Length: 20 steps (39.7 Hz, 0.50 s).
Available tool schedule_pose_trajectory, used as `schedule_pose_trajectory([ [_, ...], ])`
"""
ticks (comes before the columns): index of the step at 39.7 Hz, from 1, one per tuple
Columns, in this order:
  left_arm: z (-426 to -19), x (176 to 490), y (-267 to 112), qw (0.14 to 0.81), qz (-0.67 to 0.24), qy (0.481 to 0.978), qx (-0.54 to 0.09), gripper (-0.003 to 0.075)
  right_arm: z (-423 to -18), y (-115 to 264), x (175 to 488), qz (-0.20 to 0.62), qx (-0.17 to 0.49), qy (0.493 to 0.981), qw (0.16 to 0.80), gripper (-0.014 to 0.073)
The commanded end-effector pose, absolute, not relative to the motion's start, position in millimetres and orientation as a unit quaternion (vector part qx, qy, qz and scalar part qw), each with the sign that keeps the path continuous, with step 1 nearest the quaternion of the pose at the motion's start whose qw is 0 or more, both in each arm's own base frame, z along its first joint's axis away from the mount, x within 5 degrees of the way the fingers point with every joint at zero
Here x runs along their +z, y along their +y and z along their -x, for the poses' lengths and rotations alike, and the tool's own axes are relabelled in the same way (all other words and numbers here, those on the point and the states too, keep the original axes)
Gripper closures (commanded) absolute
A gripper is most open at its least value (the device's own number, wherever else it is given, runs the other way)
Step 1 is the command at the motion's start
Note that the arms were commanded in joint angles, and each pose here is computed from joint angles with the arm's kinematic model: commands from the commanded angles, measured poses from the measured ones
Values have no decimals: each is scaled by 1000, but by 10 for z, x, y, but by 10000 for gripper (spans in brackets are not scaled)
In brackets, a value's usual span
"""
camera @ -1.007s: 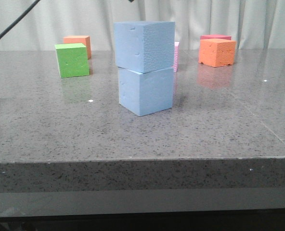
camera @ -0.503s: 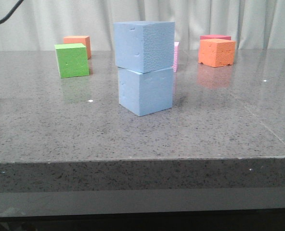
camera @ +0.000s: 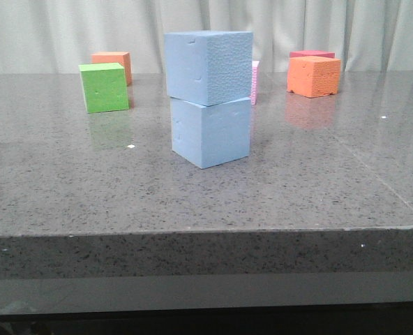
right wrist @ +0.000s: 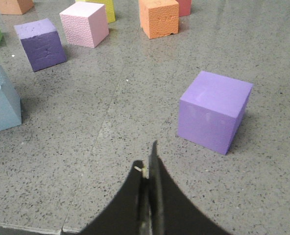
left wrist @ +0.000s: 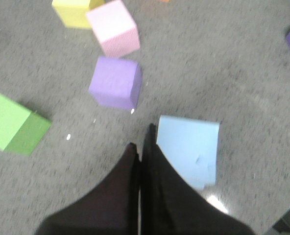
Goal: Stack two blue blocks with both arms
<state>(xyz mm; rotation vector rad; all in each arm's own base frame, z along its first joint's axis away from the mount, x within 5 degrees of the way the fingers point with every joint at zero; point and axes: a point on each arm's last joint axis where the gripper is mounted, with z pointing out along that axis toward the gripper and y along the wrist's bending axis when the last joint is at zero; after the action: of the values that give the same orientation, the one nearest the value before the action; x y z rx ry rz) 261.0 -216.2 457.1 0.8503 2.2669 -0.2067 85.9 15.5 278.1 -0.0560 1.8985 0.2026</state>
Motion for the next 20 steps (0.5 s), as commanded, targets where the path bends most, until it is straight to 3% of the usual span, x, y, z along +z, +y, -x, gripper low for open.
schedule_pose_trajectory([
  [1,-2331,4763,-1935,378,-317,865,-89,741,-882,147,2934,24,84,780,620,633],
  [20,-1465,4572,-1195,494,-302,804,-138,741,-882,147,2934,24,84,780,620,633],
])
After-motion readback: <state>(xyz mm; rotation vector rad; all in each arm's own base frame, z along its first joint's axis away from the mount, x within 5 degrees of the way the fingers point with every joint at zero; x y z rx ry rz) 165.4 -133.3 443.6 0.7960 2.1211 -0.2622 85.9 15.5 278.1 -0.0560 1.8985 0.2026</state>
